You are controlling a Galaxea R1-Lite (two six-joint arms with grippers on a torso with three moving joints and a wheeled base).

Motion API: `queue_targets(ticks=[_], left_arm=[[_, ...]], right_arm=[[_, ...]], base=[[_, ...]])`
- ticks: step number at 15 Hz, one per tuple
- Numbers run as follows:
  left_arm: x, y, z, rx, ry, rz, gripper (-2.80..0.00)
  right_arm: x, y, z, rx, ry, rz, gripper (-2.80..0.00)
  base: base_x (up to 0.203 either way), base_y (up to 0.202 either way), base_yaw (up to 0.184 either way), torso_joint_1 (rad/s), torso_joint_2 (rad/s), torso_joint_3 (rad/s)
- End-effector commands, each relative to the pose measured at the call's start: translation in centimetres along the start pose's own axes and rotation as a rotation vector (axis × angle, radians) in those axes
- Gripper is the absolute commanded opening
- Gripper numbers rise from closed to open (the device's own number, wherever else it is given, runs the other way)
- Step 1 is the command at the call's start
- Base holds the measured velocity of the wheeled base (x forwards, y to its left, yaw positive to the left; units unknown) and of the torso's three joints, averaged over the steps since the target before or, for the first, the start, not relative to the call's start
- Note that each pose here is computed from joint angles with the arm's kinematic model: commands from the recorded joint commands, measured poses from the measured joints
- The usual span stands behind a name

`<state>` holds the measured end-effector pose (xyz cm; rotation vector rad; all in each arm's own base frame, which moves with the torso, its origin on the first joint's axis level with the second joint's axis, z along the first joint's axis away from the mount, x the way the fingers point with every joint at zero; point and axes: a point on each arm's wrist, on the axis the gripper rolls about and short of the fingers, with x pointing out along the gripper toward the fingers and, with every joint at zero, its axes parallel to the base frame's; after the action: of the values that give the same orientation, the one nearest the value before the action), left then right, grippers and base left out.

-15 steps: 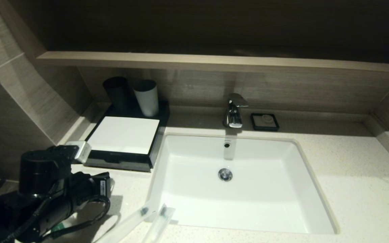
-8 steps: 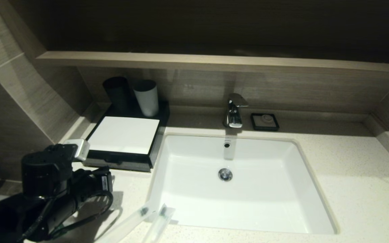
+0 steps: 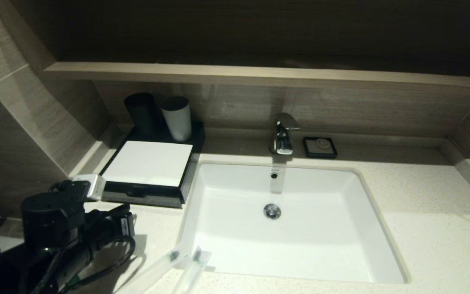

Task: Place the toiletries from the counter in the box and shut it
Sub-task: Open the drawer

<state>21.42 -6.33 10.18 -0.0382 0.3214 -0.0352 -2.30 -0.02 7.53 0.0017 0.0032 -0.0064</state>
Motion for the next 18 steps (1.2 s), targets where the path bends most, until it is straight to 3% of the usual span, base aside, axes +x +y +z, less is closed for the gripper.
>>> queue_targets(ticks=[1,18], left_arm=[[-0.5,0.2,-0.3,-0.005,-0.019,-0.002,-2.8],[0.1,-0.6,-1.7,-0.013,-0.087,-0.041,-2.8]], right_arm=[[0.0,0.0,0.0,0.0,0.001,0.0,-2.8],[0.0,0.0,0.0,0.0,0.002,0.0,-2.8]], base=[[0.0,0.0,0.0,0.0,0.0,0.0],[0.0,0.0,0.0,0.0,0.0,0.0]])
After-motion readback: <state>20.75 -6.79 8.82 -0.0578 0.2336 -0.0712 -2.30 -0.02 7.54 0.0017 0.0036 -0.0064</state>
